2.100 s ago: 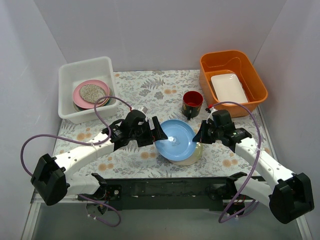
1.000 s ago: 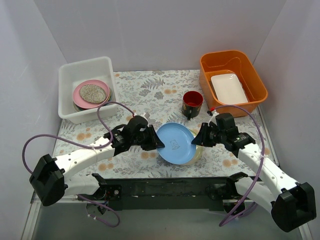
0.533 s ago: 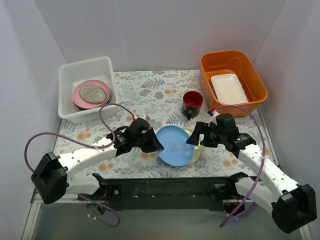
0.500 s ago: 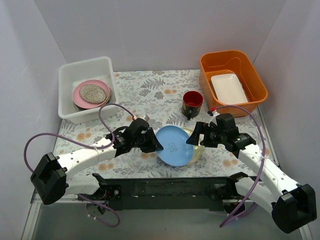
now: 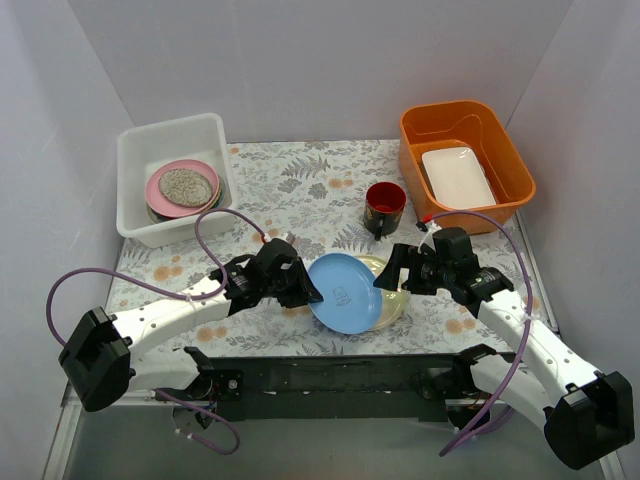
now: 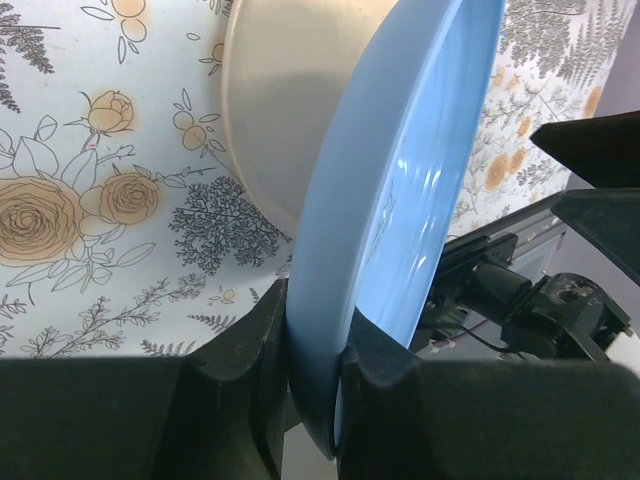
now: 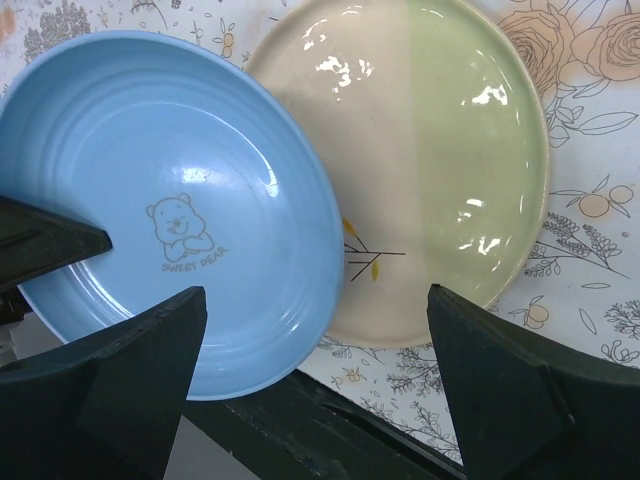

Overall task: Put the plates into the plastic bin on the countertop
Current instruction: Place the plate in the plastic bin.

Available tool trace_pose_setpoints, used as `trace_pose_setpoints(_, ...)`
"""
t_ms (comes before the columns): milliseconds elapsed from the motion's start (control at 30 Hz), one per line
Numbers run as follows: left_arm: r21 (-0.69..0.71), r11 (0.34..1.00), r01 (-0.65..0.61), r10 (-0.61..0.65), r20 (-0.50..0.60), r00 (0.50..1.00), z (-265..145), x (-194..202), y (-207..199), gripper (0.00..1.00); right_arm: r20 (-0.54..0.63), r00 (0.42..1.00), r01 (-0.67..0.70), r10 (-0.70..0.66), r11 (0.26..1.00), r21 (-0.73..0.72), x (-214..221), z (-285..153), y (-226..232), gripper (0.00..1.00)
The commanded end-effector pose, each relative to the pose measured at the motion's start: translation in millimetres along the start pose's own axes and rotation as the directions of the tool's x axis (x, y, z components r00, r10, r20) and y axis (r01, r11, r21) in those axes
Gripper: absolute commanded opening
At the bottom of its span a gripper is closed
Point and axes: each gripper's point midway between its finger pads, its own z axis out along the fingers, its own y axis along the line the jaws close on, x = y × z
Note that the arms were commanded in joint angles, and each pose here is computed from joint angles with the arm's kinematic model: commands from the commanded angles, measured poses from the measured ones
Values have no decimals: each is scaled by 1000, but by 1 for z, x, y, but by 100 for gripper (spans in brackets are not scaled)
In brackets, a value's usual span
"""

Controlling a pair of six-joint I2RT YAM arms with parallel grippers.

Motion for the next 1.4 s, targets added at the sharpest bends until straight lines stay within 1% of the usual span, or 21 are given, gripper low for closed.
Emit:
trace_pose_setpoints(0,20,999,-29,28,27,999,0,-9,-14,0,37,999,39,-39,999,8,-11,-8,4,98)
trace_pose_setpoints(100,11,1000,-19,18,57,998,-2,-15,-13,0,21,999,37,-37,999,21,-7,-9,2,98)
trace_pose_setpoints(133,-24,1000,-17,18,60,998,-1,-15,-7,0,23,999,34,-35,999,21,-7,-8,1,98)
trace_pose_setpoints(167,-22,1000,-20,22,72,997,-4,-20,-12,0,24,999,33,-33,999,14,-4,-7,0,98)
trace_pose_setpoints(233,-52,998,-37,41,63,997,-6,-20,-10,0,35,999,34,-34,999,-1,-7,-4,3,98)
trace_pose_setpoints(267,-66,997,-40,47,102,994,-9,-30,-12,0,25,999,31,-31,1000,1,-7,-1,2,98)
trace_pose_setpoints(300,-74,996,-42,50,112,992,-10,-33,-12,0,23,999,31,-30,999,-8,-8,-1,4,98)
trace_pose_setpoints(433,-97,994,-48,60,127,990,-17,-51,-6,0,3,1000,29,-29,1000,1,-9,2,4,98)
trace_pose_setpoints(500,-98,995,-28,43,149,988,-21,-67,-1,0,2,1000,27,-27,1000,-2,-9,4,3,98)
trace_pose_setpoints(533,-80,996,-29,39,132,990,-23,-68,-3,0,-3,1000,24,-24,1000,1,-6,5,1,98)
trace_pose_setpoints(733,-80,996,-31,45,176,983,-36,-112,8,0,-10,1000,28,-28,1000,1,-3,7,-1,98)
trace_pose_setpoints(767,-91,996,-13,30,188,982,-37,-124,13,0,-8,1000,29,-29,1000,8,-3,7,-3,98)
trace_pose_setpoints(833,-70,997,-34,47,199,979,-43,-139,6,0,-7,999,31,-31,999,12,-3,7,-3,98)
trace_pose_setpoints(900,-84,996,-40,57,214,975,-45,-156,11,0,-17,999,29,-29,999,15,-1,8,-5,98)
trace_pose_setpoints(933,-74,996,-52,68,227,971,-52,-167,3,0,-19,999,30,-30,999,15,0,8,-5,98)
trace_pose_setpoints(1033,-89,995,-53,73,241,968,-57,-187,8,0,-41,999,34,-34,999,13,5,11,-7,98)
trace_pose_setpoints(1067,-82,996,-41,62,270,961,-64,-203,9,0,-45,998,36,-36,999,12,6,11,-7,98)
trace_pose_setpoints(1133,-82,996,-17,39,272,961,-67,-217,19,0,-46,998,37,-36,999,17,7,11,-9,98)
trace_pose_setpoints(1233,-59,998,14,4,305,952,-78,-245,27,0,-40,999,37,-37,999,5,6,15,-8,98)
trace_pose_setpoints(1300,-20,1000,21,-14,305,952,-84,-257,26,0,-45,998,35,-35,999,-1,5,16,-7,98)
trace_pose_setpoints(1367,-24,998,54,-43,323,945,-89,-274,41,0,-58,998,34,-34,999,-4,6,17,-6,98)
